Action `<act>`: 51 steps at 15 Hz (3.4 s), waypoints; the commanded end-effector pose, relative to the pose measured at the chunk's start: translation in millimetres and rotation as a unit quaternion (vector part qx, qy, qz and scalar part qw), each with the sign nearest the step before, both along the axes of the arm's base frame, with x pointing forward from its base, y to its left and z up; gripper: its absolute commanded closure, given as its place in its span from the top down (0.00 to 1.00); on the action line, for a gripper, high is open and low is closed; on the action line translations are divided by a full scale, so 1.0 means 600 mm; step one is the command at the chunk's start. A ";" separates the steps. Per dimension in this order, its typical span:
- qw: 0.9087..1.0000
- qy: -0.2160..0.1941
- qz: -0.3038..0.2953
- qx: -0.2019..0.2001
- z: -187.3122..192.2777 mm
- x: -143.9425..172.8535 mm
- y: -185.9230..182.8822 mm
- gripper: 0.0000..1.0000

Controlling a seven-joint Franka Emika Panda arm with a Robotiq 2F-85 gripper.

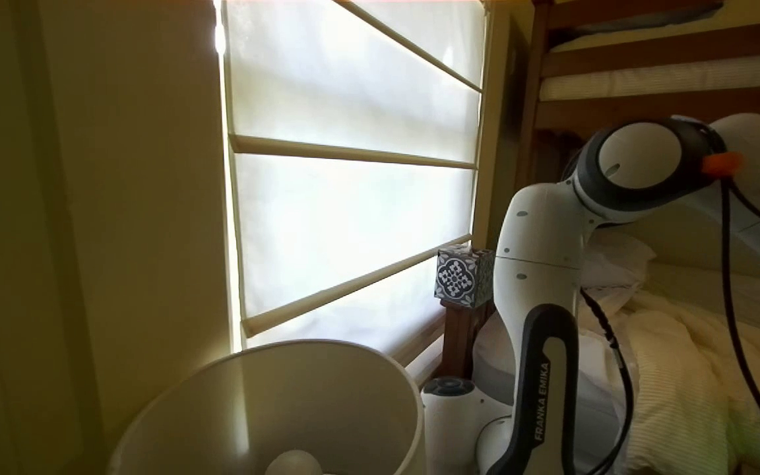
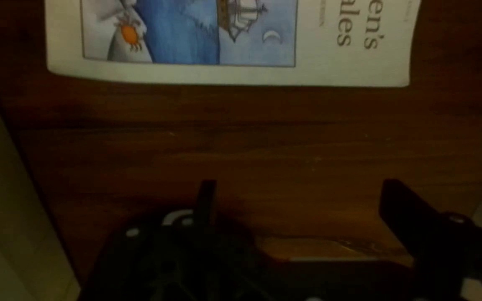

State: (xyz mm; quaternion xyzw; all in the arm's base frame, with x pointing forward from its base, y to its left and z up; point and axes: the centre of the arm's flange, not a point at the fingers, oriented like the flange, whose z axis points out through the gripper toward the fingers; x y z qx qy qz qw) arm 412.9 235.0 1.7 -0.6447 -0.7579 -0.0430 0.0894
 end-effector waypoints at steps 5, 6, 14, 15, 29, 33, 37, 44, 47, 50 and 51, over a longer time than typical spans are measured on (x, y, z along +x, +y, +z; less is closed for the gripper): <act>0.977 -0.136 -0.159 -0.027 0.117 -0.038 -0.095 1.00; 0.971 -0.152 -0.181 -0.033 0.122 -0.033 -0.104 1.00; 0.916 -0.141 -0.356 -0.123 0.119 -0.049 -0.163 1.00; 0.909 -0.125 -0.376 -0.132 0.113 -0.054 -0.172 1.00; 0.831 -0.091 -0.542 -0.088 0.079 -0.016 -0.283 1.00; 0.765 -0.084 -0.636 -0.060 0.079 0.007 -0.360 1.00; 0.762 -0.076 -0.639 -0.068 0.090 0.005 -0.377 1.00; 0.689 -0.097 -0.718 0.000 0.069 0.047 -0.382 1.00; 0.657 -0.086 -0.749 -0.002 0.037 0.067 -0.380 1.00; 0.636 -0.078 -0.768 -0.010 0.007 0.074 -0.379 1.00; 0.635 -0.074 -0.769 -0.012 -0.004 0.075 -0.380 1.00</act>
